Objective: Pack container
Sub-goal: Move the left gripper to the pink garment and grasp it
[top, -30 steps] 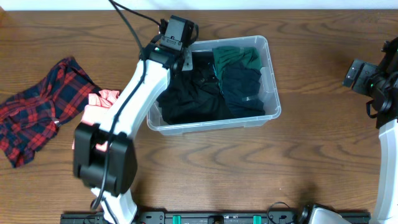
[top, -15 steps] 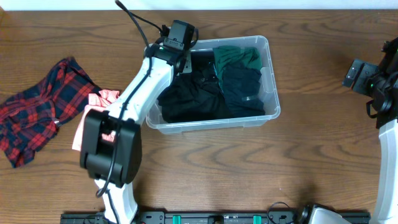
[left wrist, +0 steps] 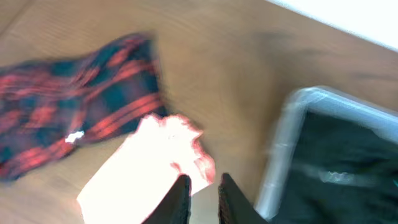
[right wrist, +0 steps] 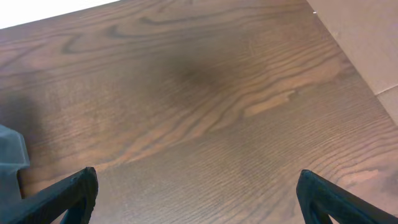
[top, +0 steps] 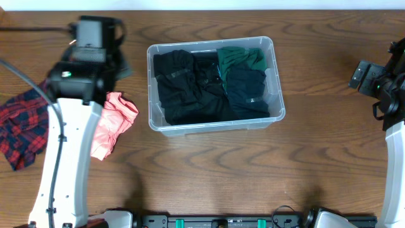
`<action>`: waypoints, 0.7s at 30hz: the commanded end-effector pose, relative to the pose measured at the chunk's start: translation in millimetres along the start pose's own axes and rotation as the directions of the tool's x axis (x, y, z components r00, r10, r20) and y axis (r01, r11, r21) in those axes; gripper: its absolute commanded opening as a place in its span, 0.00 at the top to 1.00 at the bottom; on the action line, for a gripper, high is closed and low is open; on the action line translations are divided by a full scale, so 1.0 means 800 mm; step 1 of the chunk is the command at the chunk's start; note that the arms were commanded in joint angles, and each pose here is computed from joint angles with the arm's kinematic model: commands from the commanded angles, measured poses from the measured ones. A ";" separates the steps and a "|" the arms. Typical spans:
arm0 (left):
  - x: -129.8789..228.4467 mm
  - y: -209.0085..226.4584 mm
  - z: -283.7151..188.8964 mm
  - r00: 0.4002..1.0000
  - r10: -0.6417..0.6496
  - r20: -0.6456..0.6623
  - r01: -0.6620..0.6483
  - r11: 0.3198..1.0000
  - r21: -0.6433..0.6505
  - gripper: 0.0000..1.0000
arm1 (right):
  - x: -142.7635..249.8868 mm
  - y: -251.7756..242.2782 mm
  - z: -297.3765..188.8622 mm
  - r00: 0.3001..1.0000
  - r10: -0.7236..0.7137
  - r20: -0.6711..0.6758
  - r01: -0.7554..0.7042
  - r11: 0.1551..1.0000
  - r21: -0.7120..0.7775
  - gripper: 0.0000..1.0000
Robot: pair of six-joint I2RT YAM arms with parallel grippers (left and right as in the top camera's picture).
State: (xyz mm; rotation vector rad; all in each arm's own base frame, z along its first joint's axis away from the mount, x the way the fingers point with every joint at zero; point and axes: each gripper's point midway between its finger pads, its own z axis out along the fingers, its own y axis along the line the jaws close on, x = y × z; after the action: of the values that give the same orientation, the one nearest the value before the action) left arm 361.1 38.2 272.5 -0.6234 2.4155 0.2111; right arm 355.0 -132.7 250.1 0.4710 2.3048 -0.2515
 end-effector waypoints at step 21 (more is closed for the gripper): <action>0.146 0.076 0.208 0.910 -0.147 -0.389 0.024 0.952 -0.305 0.14 | 0.001 -0.001 0.001 1.000 0.008 -0.005 -0.008 1.000 0.002 0.01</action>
State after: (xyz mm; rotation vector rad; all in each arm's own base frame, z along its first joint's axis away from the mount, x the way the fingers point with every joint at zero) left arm 341.8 94.9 79.8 -0.9516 2.7634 0.4297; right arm 354.7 -132.6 249.8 0.4712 2.3063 -0.2514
